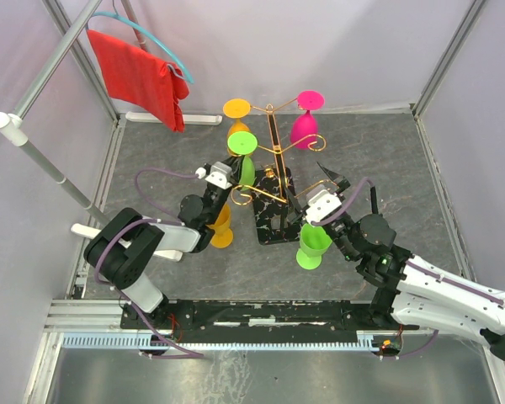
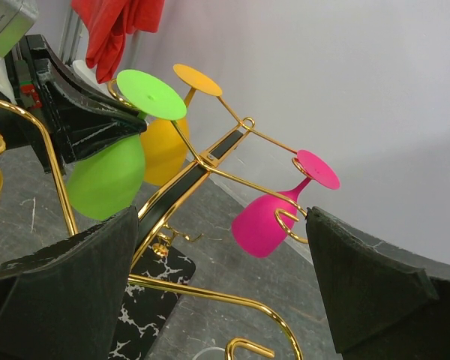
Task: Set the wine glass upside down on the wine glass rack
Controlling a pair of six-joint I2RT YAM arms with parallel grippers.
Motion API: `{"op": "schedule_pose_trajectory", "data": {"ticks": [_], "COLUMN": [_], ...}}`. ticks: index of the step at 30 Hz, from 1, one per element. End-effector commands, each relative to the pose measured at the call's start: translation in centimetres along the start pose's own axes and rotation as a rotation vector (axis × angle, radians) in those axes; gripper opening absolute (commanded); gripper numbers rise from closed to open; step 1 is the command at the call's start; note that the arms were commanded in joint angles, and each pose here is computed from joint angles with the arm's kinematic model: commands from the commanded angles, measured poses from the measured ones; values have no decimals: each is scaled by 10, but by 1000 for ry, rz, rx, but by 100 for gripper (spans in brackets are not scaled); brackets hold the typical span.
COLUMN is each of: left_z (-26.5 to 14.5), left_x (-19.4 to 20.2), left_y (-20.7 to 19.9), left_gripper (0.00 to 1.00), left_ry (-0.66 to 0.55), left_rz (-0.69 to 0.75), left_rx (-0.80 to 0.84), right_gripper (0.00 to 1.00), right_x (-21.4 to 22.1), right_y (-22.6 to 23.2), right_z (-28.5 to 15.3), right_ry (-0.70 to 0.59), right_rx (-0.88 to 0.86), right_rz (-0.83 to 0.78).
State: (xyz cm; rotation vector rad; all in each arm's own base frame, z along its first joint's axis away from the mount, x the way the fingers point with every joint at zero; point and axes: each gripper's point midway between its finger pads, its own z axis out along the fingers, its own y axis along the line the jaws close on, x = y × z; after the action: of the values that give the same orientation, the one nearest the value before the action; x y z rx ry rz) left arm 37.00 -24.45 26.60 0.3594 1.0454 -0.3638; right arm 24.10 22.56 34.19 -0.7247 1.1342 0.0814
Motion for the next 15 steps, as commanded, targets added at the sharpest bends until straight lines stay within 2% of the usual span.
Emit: {"op": "schedule_pose_trajectory", "data": {"ticks": [1, 8, 15], "left_z": [1, -12, -23], "left_x": [-35, -44, -63], "left_y": [30, 45, 39], "left_gripper": [3, 3, 3], "left_ry": [-136, -134, -173], "left_rz": [50, 86, 96], "left_rx": [-146, -202, -149], "right_gripper": [100, 100, 100], "right_x": [-12, -8, -7], "right_y": [-9, -6, -4], "right_z": [1, 1, 2], "right_ry": [-21, -11, -8], "right_rx": [29, 25, 22], "right_rz": [29, 36, 39]}}
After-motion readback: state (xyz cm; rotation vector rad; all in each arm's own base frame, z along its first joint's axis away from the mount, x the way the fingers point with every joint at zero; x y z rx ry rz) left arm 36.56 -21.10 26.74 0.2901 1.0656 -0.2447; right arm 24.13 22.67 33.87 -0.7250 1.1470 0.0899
